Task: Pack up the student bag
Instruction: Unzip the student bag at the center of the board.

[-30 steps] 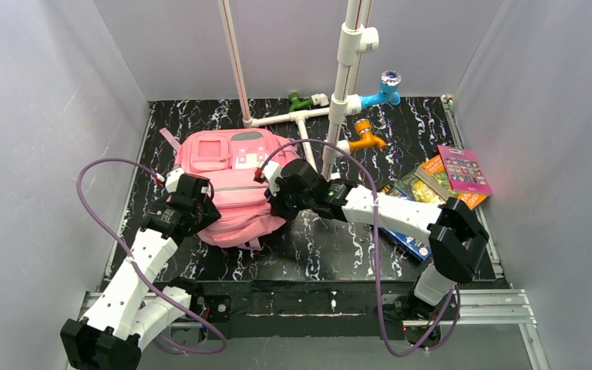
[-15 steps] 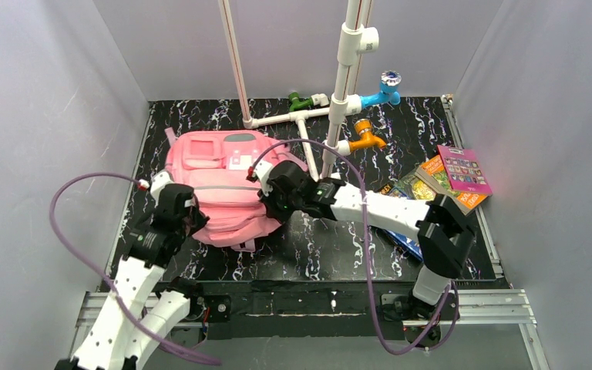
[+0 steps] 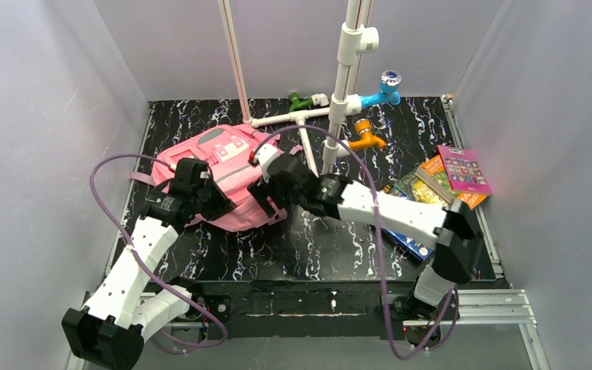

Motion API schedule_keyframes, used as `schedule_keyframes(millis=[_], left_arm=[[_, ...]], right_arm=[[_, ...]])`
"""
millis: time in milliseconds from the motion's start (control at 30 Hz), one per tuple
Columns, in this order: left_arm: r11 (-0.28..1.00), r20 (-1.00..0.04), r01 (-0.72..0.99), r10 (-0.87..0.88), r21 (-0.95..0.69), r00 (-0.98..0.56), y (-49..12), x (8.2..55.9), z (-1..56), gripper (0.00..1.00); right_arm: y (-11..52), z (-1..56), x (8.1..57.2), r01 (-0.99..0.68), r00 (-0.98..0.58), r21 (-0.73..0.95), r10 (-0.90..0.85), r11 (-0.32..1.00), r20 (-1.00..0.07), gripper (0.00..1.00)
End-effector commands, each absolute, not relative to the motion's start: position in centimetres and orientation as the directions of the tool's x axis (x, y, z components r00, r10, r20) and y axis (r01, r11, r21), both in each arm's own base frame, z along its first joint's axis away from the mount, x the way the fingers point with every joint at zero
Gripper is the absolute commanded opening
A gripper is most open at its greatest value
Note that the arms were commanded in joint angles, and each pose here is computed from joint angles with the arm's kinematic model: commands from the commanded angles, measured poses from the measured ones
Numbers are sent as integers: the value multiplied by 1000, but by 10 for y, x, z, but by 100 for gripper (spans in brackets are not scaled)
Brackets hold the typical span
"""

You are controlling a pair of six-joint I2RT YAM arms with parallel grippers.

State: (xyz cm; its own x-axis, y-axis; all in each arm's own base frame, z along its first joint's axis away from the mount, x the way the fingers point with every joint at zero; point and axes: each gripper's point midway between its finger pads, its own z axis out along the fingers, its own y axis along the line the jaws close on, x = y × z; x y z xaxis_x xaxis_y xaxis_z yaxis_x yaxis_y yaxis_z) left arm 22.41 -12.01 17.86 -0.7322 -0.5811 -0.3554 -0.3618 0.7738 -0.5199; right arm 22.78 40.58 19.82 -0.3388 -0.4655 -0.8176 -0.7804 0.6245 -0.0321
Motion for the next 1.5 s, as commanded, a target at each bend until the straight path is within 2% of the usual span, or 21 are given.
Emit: schedule_keyframes(millis=[0,133,333,467,700,733,833,933,1000,1133,1167,1267,1300,1367,1467], left_arm=[[673,-363,-158,-564,-723,-742,-164,244,247,0],[657,-356,-141,-561,-740,-747,-168,243,259,0],[630,-326,-141,-565,-764,-758,-171,234,265,0],[625,-323,-141,-567,-768,-758,-169,227,267,0],[605,-301,-127,-555,-786,-776,-173,216,271,0],[608,-299,-133,-554,-782,-777,-171,215,268,0],[617,-289,-144,-547,-774,-786,-170,210,262,0],[616,-289,-144,-547,-774,-785,-169,208,262,0],[618,-301,-137,-550,-774,-779,-168,208,264,0],[705,-416,-73,-495,-705,-763,-154,207,269,0],[746,-458,-60,-467,-663,-756,-146,206,269,5],[863,-587,-20,-360,-505,-725,-116,202,269,54],[885,-609,-24,-339,-465,-717,-108,200,268,67],[930,-682,30,-247,-366,-688,-93,198,273,81],[959,-747,74,-164,-274,-644,-78,194,280,93]], right_arm=[[429,219,180,-822,-275,5,-389,570,-879,89],[437,225,166,-800,-204,-68,-378,596,-903,94],[407,234,199,-519,-132,-276,-395,809,-909,94],[394,233,208,-437,-104,-294,-373,850,-922,96],[407,222,218,-454,-84,-272,-344,848,-935,96],[409,220,222,-468,-90,-265,-343,843,-935,91],[416,212,225,-531,-99,-243,-344,812,-934,64],[422,205,221,-596,-97,-235,-359,768,-928,22],[420,201,222,-595,-99,-253,-382,763,-919,1],[418,199,217,-639,-74,-302,-448,707,-891,1],[419,202,214,-661,-60,-303,-451,687,-891,1],[421,211,202,-753,-19,-266,-425,601,-905,1],[420,218,198,-786,-18,-236,-404,571,-915,1],[416,217,199,-837,-47,-176,-388,519,-921,1],[410,211,205,-869,-127,-79,-374,488,-919,1]])
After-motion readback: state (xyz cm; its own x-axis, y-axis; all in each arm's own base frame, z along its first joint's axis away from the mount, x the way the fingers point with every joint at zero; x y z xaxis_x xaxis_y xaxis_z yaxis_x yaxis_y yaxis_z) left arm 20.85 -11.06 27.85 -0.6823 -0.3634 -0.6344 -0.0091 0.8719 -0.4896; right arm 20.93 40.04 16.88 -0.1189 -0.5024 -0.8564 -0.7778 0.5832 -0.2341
